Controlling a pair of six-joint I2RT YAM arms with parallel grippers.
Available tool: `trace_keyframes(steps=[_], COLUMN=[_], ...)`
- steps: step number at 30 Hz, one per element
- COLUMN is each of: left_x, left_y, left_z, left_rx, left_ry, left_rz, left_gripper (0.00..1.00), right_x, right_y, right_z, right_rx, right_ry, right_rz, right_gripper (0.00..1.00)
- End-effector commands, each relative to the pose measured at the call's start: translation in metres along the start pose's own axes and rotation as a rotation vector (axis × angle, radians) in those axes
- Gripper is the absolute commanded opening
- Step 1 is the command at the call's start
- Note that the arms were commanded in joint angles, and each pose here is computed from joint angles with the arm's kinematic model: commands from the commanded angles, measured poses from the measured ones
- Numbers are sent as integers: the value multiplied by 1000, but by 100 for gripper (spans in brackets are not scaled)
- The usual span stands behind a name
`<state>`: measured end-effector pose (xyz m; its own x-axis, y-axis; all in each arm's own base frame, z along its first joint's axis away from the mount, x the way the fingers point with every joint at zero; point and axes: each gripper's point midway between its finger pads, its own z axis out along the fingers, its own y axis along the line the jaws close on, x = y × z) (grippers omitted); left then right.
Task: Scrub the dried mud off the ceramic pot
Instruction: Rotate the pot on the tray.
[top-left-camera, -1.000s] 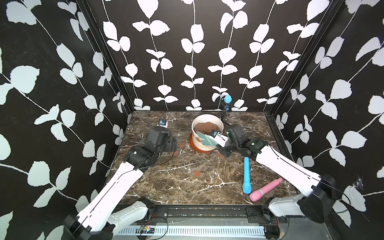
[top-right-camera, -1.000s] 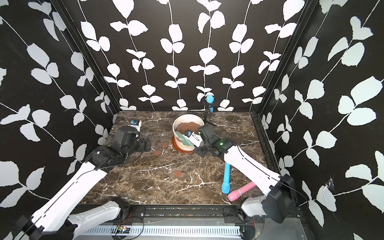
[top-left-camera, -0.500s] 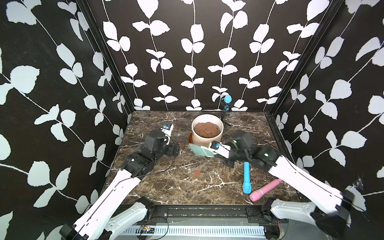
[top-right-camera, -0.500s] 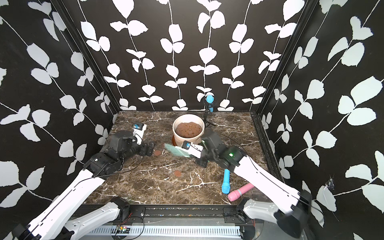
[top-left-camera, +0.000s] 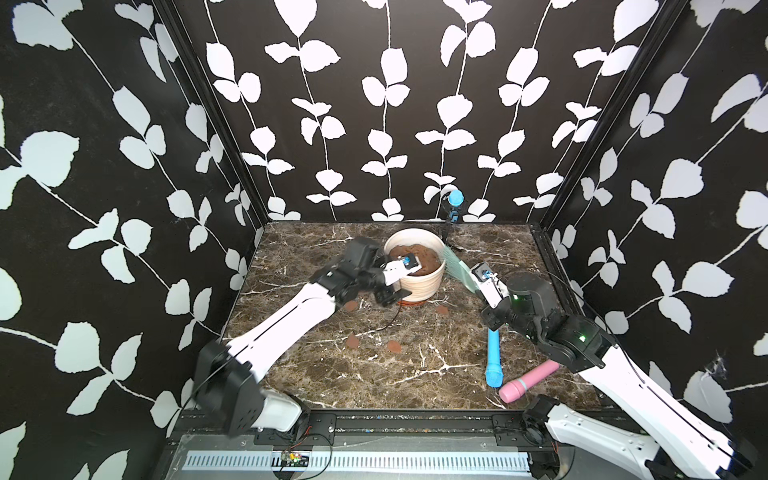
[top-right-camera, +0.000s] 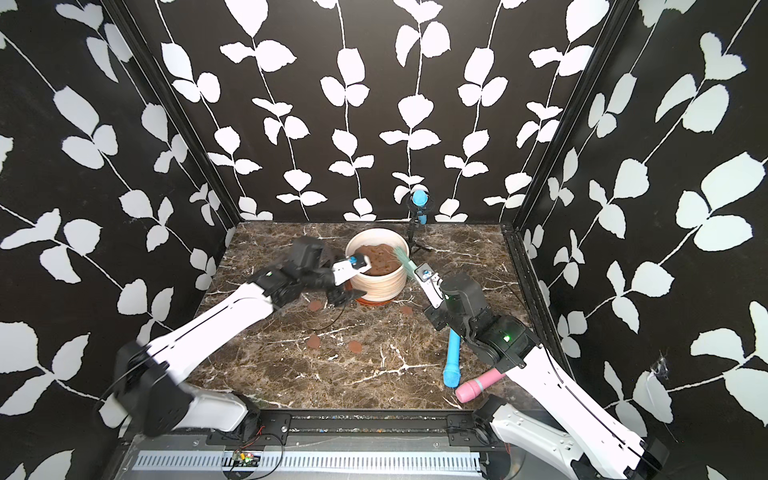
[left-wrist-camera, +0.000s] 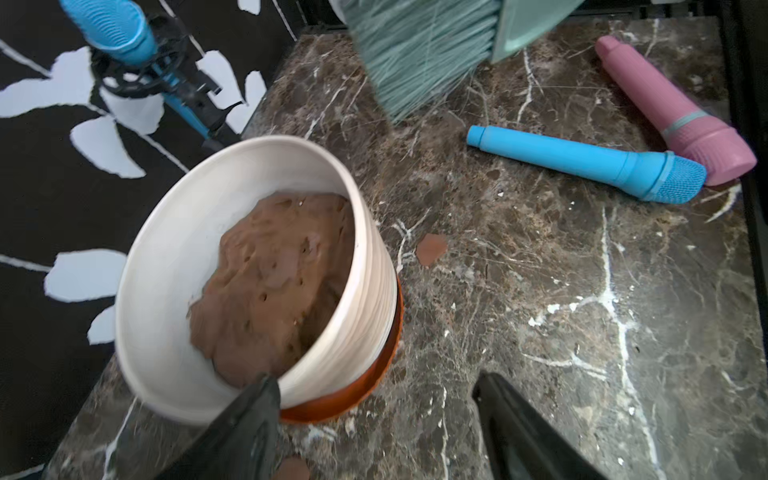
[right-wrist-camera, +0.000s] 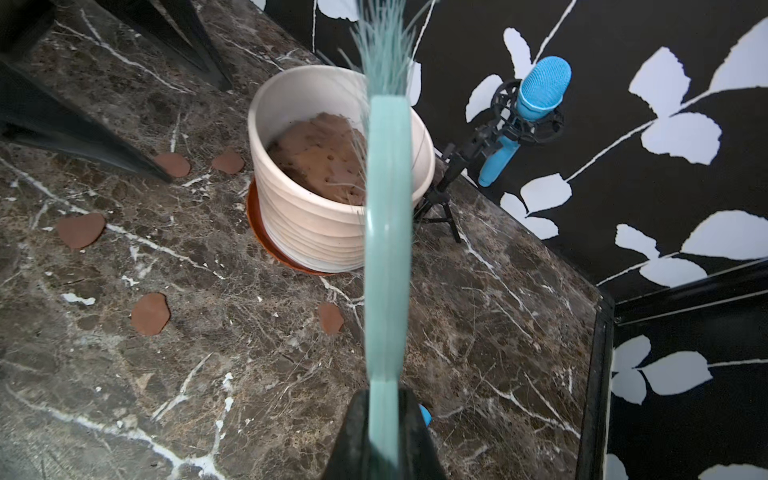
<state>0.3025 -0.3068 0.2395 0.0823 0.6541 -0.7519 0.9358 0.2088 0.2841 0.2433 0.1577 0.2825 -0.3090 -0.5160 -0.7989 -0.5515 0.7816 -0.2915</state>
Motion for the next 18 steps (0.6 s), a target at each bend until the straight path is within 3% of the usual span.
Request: trace_keyframes(steps=[1, 4, 10, 18], left_x=[-6, 3, 33, 37], left_y=[-5, -6, 1, -4], left_z=[9, 23, 47, 55], left_rx=[97, 154, 248, 337], left_ry=[23, 66, 265, 330], left_rz=[127, 153, 150, 58], left_gripper=[72, 74, 73, 46], right_x=[-3, 0, 5, 3], right_y=[-15, -14, -8, -7], right_z=[-11, -18, -28, -30], right_rx=[71, 53, 11, -6], right_ry=[-37, -31, -22, -11], right_rz=[69, 61, 72, 63], right_gripper=[0, 0, 0, 0])
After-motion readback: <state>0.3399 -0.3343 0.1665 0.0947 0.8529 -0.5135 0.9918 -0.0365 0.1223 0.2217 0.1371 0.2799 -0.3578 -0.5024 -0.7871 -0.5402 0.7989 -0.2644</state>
